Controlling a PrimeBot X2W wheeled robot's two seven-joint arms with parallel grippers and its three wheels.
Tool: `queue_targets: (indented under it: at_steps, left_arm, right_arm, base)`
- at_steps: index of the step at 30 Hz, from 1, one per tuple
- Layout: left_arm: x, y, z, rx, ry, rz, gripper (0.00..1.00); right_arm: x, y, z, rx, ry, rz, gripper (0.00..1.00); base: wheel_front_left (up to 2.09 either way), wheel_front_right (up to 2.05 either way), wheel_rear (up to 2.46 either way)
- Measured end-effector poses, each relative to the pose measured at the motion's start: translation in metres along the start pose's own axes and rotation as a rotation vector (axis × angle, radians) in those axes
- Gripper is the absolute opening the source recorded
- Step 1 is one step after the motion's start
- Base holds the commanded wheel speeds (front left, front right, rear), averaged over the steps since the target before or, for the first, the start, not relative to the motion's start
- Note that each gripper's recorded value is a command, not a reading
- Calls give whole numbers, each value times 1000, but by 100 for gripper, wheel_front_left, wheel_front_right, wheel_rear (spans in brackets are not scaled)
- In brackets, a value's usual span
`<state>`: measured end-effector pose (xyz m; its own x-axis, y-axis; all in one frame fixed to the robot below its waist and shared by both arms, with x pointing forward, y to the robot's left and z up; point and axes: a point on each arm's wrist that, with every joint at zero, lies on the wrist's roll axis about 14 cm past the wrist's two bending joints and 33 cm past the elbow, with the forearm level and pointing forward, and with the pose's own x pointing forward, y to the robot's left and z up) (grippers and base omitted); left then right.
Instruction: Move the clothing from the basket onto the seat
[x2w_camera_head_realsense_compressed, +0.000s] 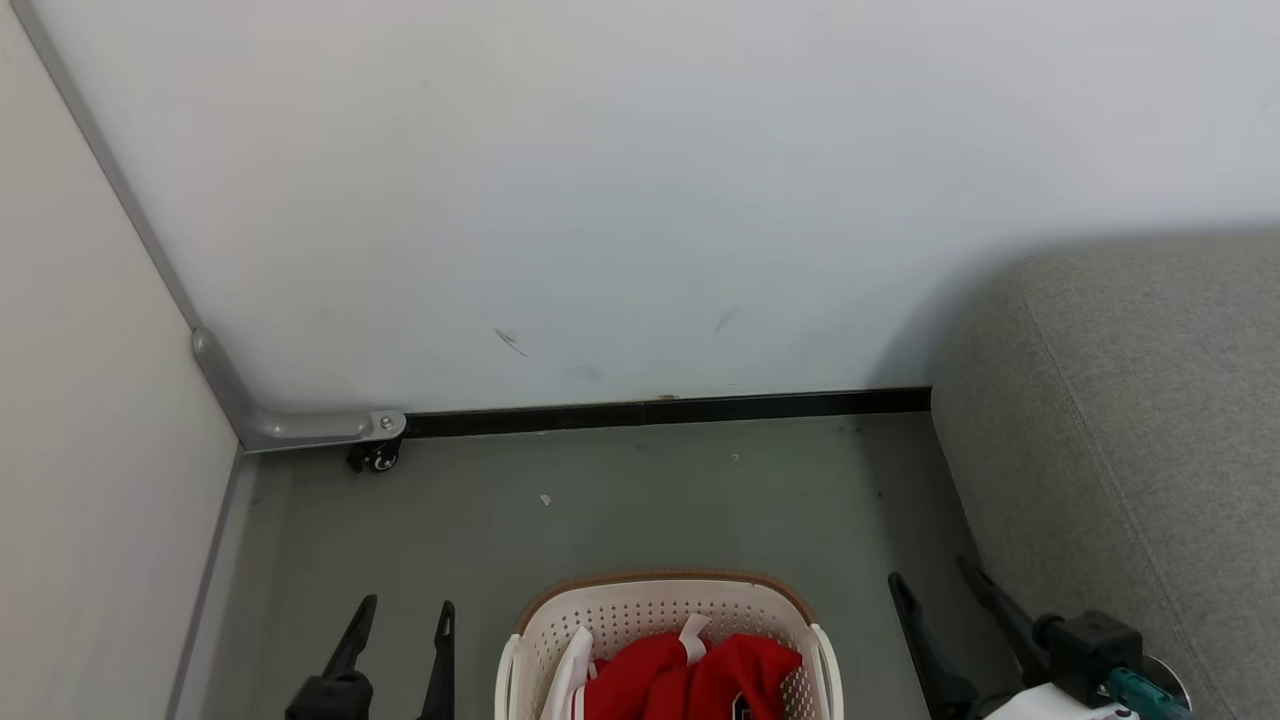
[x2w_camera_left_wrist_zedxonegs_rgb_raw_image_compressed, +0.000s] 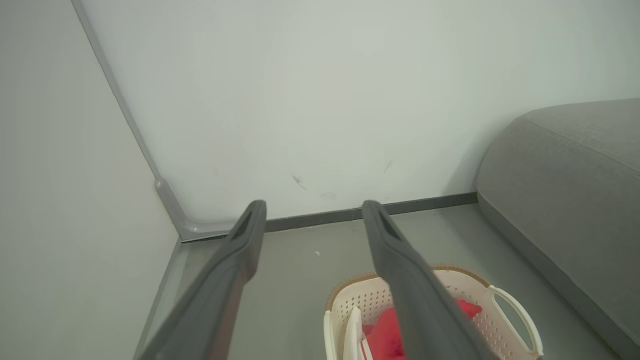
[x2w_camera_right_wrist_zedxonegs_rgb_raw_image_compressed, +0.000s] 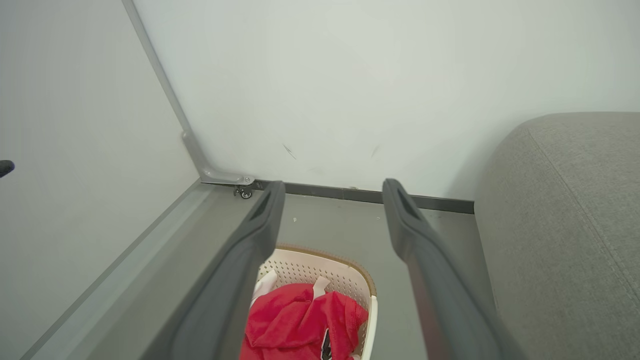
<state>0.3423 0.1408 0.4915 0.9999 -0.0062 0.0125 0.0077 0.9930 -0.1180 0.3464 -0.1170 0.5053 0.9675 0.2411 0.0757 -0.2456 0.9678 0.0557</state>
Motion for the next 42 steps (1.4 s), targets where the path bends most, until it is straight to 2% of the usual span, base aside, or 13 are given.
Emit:
queue_targets:
  at_steps: [11, 30, 42]
  left_arm:
    - [9, -19, -25, 55, 85, -98, 100]
    - [23, -83, -90, 119, 315, -359, 100]
    - [38, -92, -136, 139, 458, -404, 100]
  right_arm:
    - [2, -7, -2, 0, 6, -20, 100]
    - [6, -49, -14, -23, 44, -137, 100]
    - [28, -69, -13, -39, 28, -175, 100]
  base:
    - [0, 0, 0]
    - [0, 0, 0]
    - [0, 0, 0]
